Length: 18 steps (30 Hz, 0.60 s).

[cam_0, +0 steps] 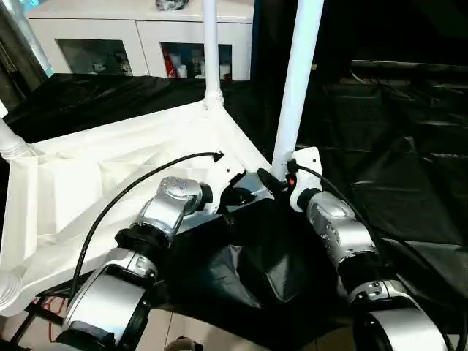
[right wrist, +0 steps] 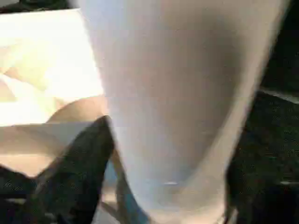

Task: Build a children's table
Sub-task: Rotate leg to tighten

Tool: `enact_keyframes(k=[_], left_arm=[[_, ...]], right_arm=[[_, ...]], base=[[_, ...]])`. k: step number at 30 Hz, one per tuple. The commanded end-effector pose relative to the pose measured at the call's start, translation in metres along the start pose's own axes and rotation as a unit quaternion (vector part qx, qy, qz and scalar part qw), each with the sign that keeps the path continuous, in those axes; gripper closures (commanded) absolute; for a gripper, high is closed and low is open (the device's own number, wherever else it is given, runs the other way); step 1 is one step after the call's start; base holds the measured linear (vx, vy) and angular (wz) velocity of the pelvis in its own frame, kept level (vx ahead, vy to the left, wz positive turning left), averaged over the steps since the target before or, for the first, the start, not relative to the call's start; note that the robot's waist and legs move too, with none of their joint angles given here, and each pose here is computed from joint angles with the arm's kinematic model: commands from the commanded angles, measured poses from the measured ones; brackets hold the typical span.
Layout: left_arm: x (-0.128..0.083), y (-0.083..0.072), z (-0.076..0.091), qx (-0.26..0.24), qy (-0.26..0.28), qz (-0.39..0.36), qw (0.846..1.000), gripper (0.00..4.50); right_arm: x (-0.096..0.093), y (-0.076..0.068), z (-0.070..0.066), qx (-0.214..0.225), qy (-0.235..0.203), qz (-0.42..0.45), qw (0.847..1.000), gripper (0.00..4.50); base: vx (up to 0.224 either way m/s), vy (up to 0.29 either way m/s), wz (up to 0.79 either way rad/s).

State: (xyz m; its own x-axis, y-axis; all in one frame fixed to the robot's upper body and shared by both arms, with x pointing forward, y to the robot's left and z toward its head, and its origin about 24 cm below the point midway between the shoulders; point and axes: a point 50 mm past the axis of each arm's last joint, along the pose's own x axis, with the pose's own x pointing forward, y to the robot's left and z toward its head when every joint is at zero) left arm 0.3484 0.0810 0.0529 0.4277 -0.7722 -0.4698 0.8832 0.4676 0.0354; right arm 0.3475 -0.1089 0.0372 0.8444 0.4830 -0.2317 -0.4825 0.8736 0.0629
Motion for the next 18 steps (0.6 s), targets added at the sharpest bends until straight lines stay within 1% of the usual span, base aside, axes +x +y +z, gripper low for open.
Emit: enact_keyframes(k=[1, 2, 3, 4, 7, 8, 9, 10, 11, 12, 13, 14, 15, 16, 17, 18], left_arm=[[0.006, 0.0, 0.022, 0.033, -0.034, 0.019, 0.999, 4.5], [0.005, 0.002, 0.019, 0.037, -0.025, 0.024, 0.999, 4.5], [0.005, 0.002, 0.019, 0.038, -0.025, 0.024, 0.999, 4.5], [0.004, 0.002, 0.019, 0.04, -0.025, 0.026, 0.999, 4.5], [0.003, 0.002, 0.018, 0.042, -0.027, 0.024, 0.998, 4.5], [0.003, 0.001, 0.016, 0.051, -0.028, 0.018, 0.998, 4.5], [0.002, 0.0, 0.015, 0.058, -0.029, 0.012, 0.998, 4.5], [0.002, 0.0, 0.015, 0.058, -0.029, 0.012, 0.998, 4.5], [0.001, -0.001, 0.015, 0.063, -0.033, 0.008, 0.997, 4.5], [0.001, -0.002, 0.014, 0.059, -0.036, 0.006, 0.998, 4.5], [-0.002, -0.003, 0.014, 0.054, -0.051, 0.0, 0.997, 4.5], [-0.004, -0.003, 0.014, 0.051, -0.059, 0.0, 0.997, 4.22], [-0.005, -0.003, 0.015, 0.051, -0.063, 0.0, 0.997, 4.22], [-0.009, -0.003, 0.017, 0.034, -0.076, 0.001, 0.996, 4.22], [-0.012, -0.002, 0.018, 0.022, -0.085, 0.002, 0.996, 4.05], [-0.017, -0.003, 0.018, 0.011, -0.091, -0.004, 0.996, 4.05]], right_arm=[[0.0, 0.018, -0.003, -0.022, 0.009, 0.079, 0.997, 0.8], [-0.016, 0.007, 0.0, -0.053, 0.002, 0.134, 0.99, 0.8], [-0.019, 0.006, 0.0, -0.058, 0.001, 0.141, 0.988, 0.8], [-0.029, -0.002, 0.001, -0.076, 0.004, 0.164, 0.984, 0.8], [-0.048, -0.019, 0.001, -0.093, 0.018, 0.19, 0.977, 0.8], [-0.058, -0.031, 0.002, -0.1, 0.024, 0.196, 0.975, 0.8], [-0.064, -0.037, 0.004, -0.103, 0.025, 0.195, 0.975, 0.8], [-0.064, -0.037, 0.004, -0.103, 0.025, 0.195, 0.975, 0.8], [-0.069, -0.044, 0.006, -0.104, 0.026, 0.193, 0.975, 0.8], [-0.072, -0.047, 0.007, -0.104, 0.026, 0.193, 0.975, 0.8], [-0.08, -0.05, 0.01, -0.103, 0.028, 0.202, 0.974, 0.8], [-0.083, -0.05, 0.011, -0.101, 0.029, 0.21, 0.972, 0.79], [-0.085, -0.05, 0.012, -0.1, 0.029, 0.215, 0.971, 0.79], [-0.085, -0.048, 0.012, -0.096, 0.028, 0.222, 0.97, 0.79], [-0.085, -0.046, 0.013, -0.094, 0.026, 0.226, 0.969, 0.79], [-0.084, -0.043, 0.012, -0.092, 0.023, 0.232, 0.968, 0.79]], base=[[0.0, 0.0, 0.0], [0.0, 0.0, 0.0], [0.0, 0.0, 0.0], [0.0, 0.0, 0.0], [0.0, 0.0, 0.0], [0.0, 0.0, 0.0], [0.0, 0.0, 0.0], [0.0, 0.0, 0.0], [0.0, 0.0, 0.0], [0.0, 0.0, 0.0], [0.0, 0.0, 0.0], [0.0, 0.0, 0.0], [0.0, 0.0, 0.0], [0.0, 0.0, 0.0], [0.0, 0.0, 0.0], [0.0, 0.0, 0.0]])
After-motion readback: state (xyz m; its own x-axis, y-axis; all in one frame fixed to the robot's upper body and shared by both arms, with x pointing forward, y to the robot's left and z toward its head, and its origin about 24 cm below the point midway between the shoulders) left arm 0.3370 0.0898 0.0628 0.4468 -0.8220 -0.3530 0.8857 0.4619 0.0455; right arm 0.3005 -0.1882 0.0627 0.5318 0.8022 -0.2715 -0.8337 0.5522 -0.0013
